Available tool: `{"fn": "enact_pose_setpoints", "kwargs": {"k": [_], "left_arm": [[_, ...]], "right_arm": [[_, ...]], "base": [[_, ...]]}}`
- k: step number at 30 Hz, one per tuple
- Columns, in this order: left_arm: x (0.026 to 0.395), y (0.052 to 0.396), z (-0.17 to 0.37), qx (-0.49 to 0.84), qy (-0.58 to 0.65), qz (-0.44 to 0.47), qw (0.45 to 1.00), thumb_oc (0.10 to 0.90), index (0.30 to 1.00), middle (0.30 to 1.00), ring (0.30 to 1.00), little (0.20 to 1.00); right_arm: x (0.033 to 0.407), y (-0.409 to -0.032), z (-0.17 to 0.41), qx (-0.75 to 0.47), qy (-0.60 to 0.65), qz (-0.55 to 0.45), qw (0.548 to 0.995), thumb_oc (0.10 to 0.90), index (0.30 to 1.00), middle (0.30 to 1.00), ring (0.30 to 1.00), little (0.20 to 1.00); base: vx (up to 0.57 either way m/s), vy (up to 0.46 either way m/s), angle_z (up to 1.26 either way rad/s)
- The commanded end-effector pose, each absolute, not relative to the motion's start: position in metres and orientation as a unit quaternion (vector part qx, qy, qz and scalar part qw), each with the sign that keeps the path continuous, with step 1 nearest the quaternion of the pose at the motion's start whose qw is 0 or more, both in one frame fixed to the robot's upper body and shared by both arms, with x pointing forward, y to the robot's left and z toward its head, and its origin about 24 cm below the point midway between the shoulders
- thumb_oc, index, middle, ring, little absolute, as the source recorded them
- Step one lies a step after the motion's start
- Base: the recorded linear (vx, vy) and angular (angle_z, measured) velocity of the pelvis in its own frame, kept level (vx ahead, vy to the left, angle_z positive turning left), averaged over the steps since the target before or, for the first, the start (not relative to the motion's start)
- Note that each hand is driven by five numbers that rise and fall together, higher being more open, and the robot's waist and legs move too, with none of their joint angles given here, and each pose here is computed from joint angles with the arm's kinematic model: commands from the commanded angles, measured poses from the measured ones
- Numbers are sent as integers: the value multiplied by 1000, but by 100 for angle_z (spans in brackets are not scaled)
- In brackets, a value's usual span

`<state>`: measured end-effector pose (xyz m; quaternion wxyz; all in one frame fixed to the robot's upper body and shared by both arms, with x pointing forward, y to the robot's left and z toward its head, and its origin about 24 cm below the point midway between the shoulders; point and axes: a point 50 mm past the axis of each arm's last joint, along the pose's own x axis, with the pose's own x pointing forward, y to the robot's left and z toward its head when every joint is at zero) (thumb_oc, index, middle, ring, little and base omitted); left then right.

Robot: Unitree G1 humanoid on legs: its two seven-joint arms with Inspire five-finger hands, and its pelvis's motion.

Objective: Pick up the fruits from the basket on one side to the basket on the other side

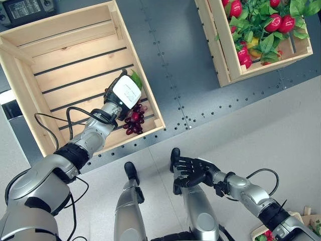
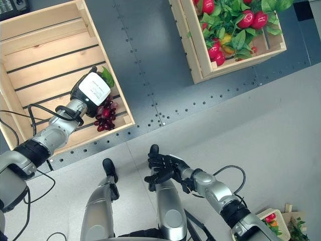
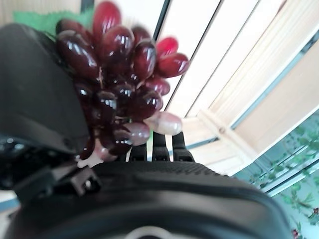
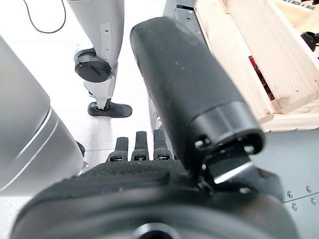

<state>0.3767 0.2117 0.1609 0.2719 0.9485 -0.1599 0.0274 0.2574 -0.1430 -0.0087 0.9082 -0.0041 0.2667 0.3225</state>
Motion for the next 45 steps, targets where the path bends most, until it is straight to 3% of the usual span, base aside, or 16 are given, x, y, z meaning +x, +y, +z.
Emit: {"fn": "enact_pose_setpoints", "kwargs": {"k": [1,11,14,20,29,39,43,45], "left_arm": [[386,216,194,946,-165,82,267,400,300,300,300,300],[381,225,185,936,-193,79,284,400,300,300,300,300],[375,232,188,917,-217,89,322,400,300,300,300,300],[360,242,187,898,-260,97,343,400,300,300,300,300],[313,268,181,844,-291,149,425,400,300,300,300,300],[277,256,168,846,-302,102,427,400,300,300,300,300],[280,250,173,845,-295,86,437,400,300,300,300,300],[287,228,178,845,-314,53,429,400,300,300,300,300]], "right_arm": [[257,-137,0,12,238,345,908,800,900,900,900,900],[252,-143,-1,1,232,342,911,800,900,900,900,900],[250,-153,-1,-4,231,336,913,800,900,900,900,900],[239,-168,-4,-13,233,315,920,800,900,900,900,900],[227,-208,8,25,196,251,948,800,900,900,900,900],[228,-248,71,6,41,198,979,800,900,900,900,900],[236,-244,95,-11,-12,196,981,800,900,900,900,900],[249,-230,120,-30,-62,203,977,800,900,900,900,900]], "base": [[0,0,0],[-5,22,-1],[8,42,0],[24,32,1],[76,12,6],[82,-12,8],[11,-9,5],[29,-36,0]]}}
